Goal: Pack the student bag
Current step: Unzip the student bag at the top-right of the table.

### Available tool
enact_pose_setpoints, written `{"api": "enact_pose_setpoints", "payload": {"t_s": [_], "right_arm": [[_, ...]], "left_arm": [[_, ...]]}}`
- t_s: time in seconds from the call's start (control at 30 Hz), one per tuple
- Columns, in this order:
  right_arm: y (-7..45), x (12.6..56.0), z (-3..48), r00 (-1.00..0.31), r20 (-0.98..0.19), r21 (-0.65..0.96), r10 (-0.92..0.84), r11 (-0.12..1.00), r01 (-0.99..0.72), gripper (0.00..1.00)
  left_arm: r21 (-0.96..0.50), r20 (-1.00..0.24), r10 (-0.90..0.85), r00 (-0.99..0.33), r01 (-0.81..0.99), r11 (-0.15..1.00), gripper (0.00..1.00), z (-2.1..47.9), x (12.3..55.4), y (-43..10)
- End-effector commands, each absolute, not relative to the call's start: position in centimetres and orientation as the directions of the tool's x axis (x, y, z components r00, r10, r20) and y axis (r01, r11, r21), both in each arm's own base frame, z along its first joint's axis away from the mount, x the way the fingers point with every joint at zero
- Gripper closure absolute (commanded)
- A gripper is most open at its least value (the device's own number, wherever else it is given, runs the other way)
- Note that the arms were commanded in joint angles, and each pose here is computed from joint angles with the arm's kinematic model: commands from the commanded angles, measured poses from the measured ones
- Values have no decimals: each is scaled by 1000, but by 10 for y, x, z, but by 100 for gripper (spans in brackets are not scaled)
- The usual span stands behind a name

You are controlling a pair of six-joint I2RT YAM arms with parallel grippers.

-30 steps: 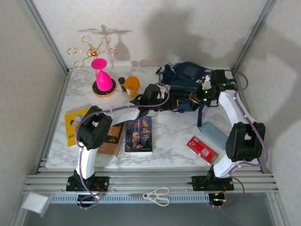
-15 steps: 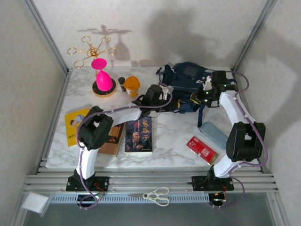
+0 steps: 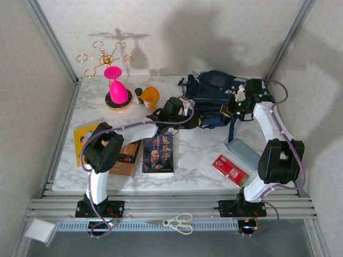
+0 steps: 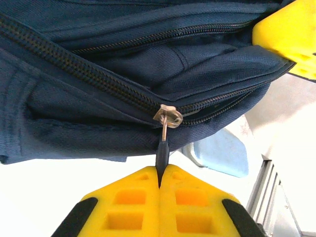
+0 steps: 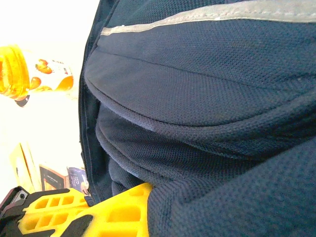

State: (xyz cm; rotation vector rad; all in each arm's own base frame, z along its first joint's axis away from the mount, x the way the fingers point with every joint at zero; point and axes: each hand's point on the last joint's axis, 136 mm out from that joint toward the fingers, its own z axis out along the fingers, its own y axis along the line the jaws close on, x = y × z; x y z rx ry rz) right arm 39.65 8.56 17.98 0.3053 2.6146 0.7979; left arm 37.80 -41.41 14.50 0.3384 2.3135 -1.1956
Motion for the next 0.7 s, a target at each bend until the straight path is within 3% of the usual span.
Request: {"api": "enact_pose_setpoints", "payload": {"t_s": [0.0,0.07,0.13,0.23,0.3,0.5,0.67], "right_arm": [[85,409,217,-834,-454,566,314,825,3,100],[83,406,207,-835,-422,572,353,818,57,91],[79,404,197,-831,-390,569,396,813,120,68],[73,395,188,-827,-354,537,436,819,202,43],[73,382,184,-812,-305,557,497,785,272,32],[102,354,186,-753,-176,651,635,648,394,10],[135,335,173,-648,-37,745,760,454,490,4]], "left_arm": [[-644,-525,31,-850,422,638,100,130,372,-402],[-644,-540,35,-841,439,626,100,136,371,-409],[-656,-552,22,-834,450,606,100,142,371,-418],[-666,-556,18,-831,459,587,100,147,371,-428],[-667,-559,19,-829,463,584,100,147,370,-431],[-667,-561,21,-827,468,580,100,147,369,-433],[-659,-562,24,-827,465,591,100,145,369,-432]]}}
